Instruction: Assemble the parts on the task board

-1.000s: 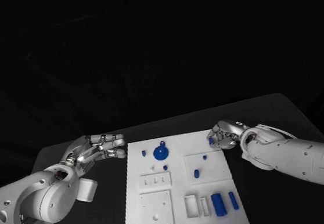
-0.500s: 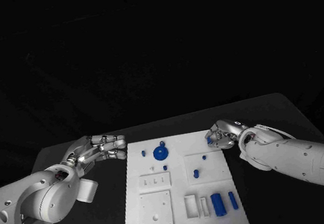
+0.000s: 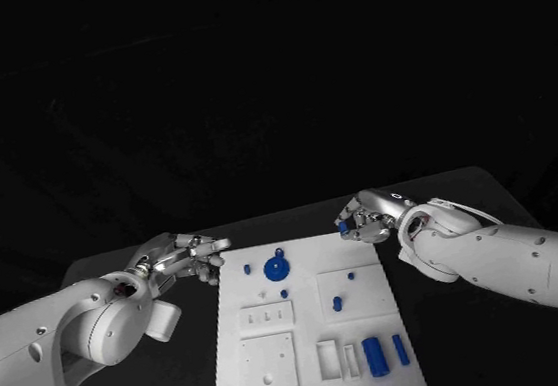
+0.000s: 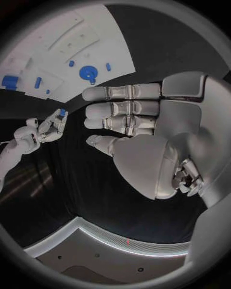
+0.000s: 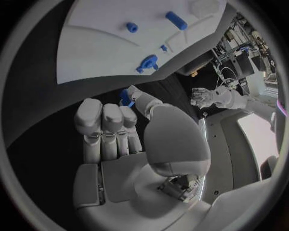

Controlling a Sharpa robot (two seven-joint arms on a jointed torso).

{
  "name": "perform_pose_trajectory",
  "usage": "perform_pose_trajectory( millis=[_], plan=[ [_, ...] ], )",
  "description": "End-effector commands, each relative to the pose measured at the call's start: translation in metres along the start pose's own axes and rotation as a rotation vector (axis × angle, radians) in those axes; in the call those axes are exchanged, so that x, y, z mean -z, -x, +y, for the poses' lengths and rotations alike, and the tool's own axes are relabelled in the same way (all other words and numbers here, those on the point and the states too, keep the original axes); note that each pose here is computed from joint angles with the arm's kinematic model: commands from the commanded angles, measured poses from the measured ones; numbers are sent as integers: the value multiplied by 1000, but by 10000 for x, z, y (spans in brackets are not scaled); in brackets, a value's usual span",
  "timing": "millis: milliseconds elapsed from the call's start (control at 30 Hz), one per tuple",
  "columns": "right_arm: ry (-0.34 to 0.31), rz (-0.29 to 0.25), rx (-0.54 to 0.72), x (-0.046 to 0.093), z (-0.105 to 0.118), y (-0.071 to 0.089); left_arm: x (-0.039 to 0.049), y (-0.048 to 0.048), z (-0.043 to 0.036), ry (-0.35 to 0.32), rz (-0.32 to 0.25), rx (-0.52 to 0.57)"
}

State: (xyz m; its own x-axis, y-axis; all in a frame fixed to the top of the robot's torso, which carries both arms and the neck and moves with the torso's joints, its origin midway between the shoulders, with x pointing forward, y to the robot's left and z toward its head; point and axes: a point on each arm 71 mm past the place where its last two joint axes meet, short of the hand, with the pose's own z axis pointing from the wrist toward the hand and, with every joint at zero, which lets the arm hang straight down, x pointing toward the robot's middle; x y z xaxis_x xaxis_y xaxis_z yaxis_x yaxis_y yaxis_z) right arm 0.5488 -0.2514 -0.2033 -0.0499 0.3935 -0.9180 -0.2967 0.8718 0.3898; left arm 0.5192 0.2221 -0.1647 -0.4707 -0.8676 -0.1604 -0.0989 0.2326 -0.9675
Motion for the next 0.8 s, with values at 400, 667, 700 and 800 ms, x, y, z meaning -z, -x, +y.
perform_pose_trajectory(
  millis=[400,667,700,800],
  plan=[
    [25,113,72,-83,751,-47,-304,-270,-20,256,106,-148],
    [108,141,80,-108,1202,-165,-402,-354,-39,289,119,-210],
    [114,143,81,-108,1229,-173,-408,-359,-41,290,118,-215],
    [138,154,89,-108,1346,-208,-435,-379,-49,291,115,-233]
  ],
)
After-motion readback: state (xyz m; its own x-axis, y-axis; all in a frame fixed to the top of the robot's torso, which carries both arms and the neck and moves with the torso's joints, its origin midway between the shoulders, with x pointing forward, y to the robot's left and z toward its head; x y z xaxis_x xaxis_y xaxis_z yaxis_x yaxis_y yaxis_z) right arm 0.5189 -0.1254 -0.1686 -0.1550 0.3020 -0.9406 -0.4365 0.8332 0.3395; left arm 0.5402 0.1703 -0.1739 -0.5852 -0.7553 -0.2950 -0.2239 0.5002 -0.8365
